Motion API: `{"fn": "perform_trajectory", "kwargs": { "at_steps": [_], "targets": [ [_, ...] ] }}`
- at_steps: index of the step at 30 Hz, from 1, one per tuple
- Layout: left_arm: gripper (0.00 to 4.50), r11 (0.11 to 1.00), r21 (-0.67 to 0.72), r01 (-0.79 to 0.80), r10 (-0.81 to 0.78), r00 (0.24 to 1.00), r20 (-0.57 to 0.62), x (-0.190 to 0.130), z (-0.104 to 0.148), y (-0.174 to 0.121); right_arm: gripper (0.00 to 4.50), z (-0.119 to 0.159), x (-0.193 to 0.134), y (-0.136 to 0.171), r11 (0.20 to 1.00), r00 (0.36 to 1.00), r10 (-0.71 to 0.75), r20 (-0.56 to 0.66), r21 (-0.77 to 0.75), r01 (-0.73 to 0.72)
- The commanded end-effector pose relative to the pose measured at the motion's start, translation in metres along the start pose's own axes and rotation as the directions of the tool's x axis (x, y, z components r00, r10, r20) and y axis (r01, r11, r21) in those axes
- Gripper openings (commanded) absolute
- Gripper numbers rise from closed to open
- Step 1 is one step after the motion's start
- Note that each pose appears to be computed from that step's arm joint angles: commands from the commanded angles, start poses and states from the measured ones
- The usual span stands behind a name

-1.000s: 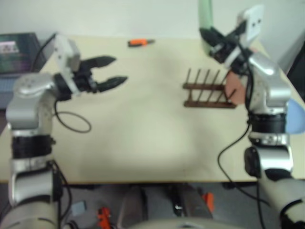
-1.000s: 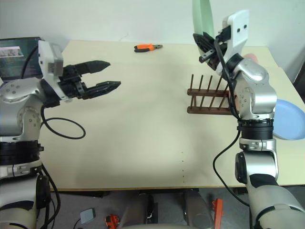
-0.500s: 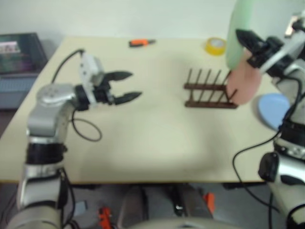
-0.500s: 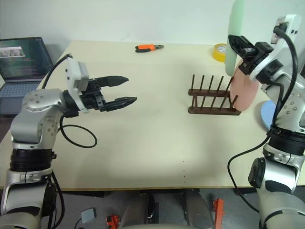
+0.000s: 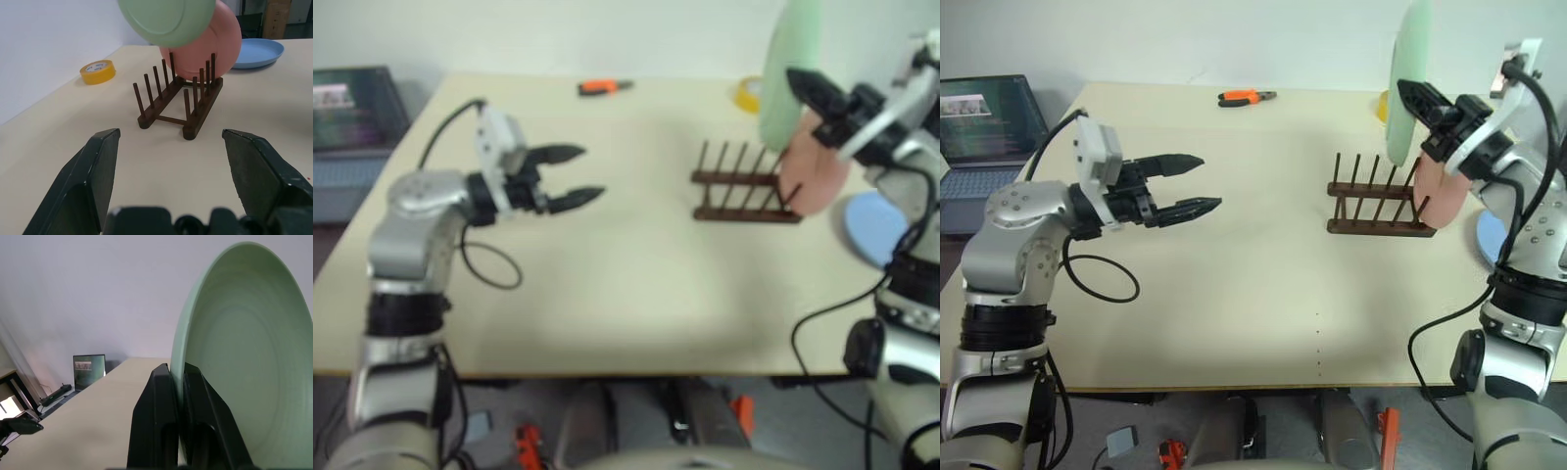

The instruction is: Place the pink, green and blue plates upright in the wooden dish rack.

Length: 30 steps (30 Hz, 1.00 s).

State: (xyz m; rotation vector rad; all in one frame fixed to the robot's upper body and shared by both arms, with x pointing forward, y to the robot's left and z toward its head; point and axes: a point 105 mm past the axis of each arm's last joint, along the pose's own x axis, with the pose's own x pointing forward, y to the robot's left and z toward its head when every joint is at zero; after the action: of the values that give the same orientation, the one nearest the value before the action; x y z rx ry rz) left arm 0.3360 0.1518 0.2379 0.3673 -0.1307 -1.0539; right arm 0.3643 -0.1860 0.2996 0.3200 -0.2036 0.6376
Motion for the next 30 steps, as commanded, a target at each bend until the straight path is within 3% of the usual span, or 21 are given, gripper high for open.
{"fn": "perform_trajectory", "kwargs": {
  "at_steps": [1,30],
  "targets": [
    [3.66,0.999,0.049,-0.003,0.001,0.999,0.033,-0.002,0.016,0.000,0.00,0.017,-0.007,0.002,1.000,0.998,0.015,0.061,-0.002,-0.015],
    [3.66,0.999,0.039,0.005,-0.007,1.000,0.027,0.001,0.013,0.000,0.00,-0.001,-0.021,-0.017,0.998,1.000,0.019,0.009,0.065,-0.019]
  ]
}}
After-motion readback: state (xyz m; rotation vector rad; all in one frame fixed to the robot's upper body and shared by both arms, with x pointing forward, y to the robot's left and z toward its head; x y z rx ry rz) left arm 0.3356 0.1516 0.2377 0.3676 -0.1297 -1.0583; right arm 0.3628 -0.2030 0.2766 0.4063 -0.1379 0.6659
